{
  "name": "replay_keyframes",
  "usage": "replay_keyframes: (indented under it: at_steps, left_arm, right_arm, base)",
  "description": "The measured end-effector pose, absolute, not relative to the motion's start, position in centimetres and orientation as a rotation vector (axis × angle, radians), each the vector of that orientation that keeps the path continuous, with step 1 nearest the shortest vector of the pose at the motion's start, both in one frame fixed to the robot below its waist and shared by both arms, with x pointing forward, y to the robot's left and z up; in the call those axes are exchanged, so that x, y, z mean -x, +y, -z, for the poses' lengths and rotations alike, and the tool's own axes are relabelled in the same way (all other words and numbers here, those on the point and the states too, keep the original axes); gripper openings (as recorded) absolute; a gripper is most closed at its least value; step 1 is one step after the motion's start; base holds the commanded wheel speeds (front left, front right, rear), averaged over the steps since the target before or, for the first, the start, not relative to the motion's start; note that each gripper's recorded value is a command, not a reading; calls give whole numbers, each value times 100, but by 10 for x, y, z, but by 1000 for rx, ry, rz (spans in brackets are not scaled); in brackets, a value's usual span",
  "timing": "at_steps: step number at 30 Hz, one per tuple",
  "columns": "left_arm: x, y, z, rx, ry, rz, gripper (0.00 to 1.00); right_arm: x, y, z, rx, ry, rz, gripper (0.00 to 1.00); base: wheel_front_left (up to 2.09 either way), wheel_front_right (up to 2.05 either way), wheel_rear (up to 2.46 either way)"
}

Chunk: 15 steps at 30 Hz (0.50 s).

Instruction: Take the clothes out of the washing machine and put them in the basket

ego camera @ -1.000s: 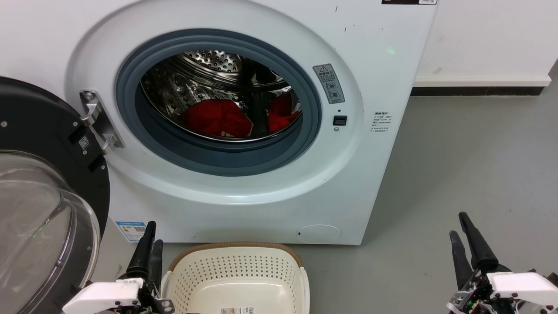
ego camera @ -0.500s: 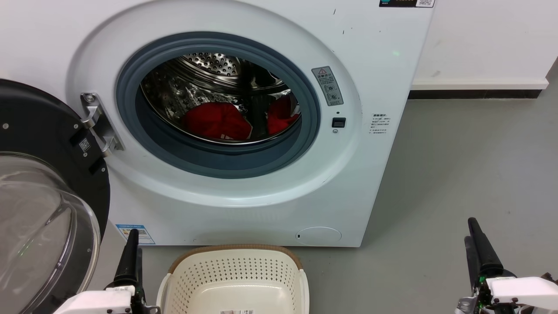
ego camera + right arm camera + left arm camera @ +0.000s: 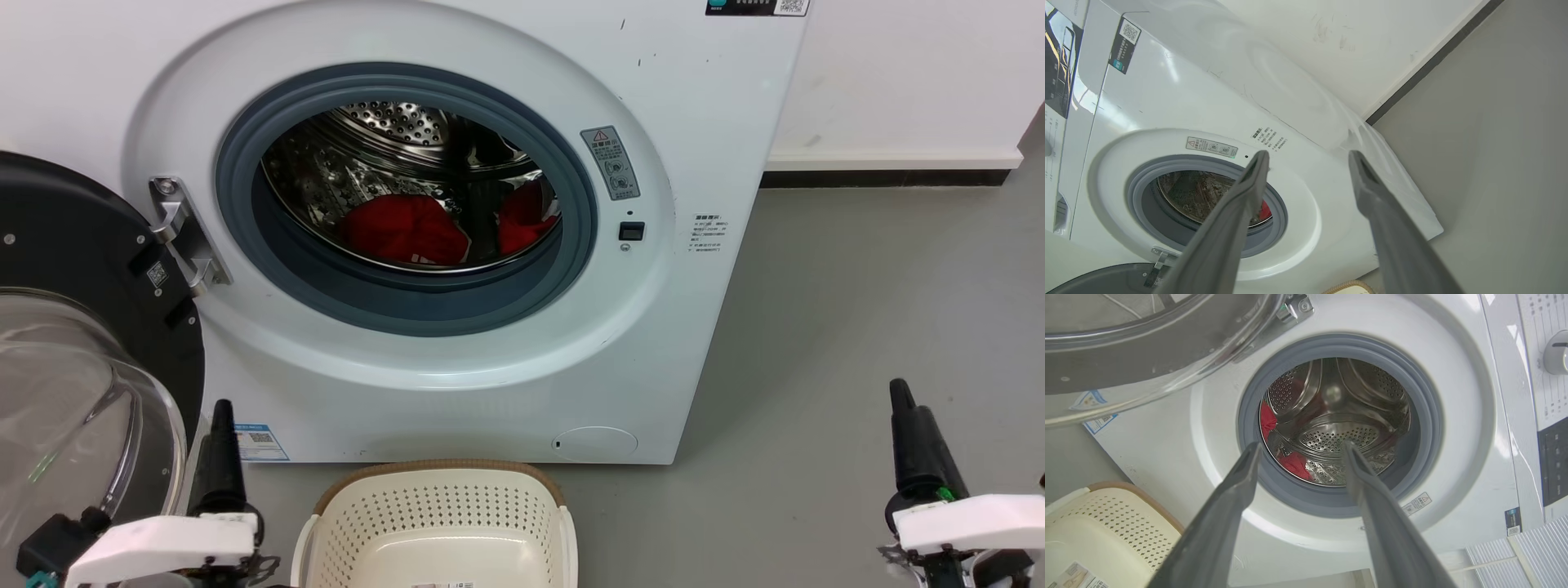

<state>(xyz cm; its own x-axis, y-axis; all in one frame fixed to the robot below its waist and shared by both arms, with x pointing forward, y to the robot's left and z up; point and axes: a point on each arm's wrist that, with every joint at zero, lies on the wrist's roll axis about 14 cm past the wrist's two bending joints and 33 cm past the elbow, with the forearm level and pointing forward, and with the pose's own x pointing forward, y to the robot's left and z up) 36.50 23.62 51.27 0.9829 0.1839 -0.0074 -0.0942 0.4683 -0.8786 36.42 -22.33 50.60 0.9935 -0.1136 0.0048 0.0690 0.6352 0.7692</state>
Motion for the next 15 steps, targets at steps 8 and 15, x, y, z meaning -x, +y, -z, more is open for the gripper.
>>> replay_keyframes:
  at_steps: [8, 15]
  left_arm:
    - [-367, 211, -524, 837, -56, -153, 100]
    - [-364, 193, -528, 744, -61, -96, 100]
  right_arm:
    - [-364, -229, -532, -662, -129, 87, 100]
    - [-360, -222, -539, -531, -144, 64, 100]
  base:
    - [0, 0, 0]
    - [0, 0, 0]
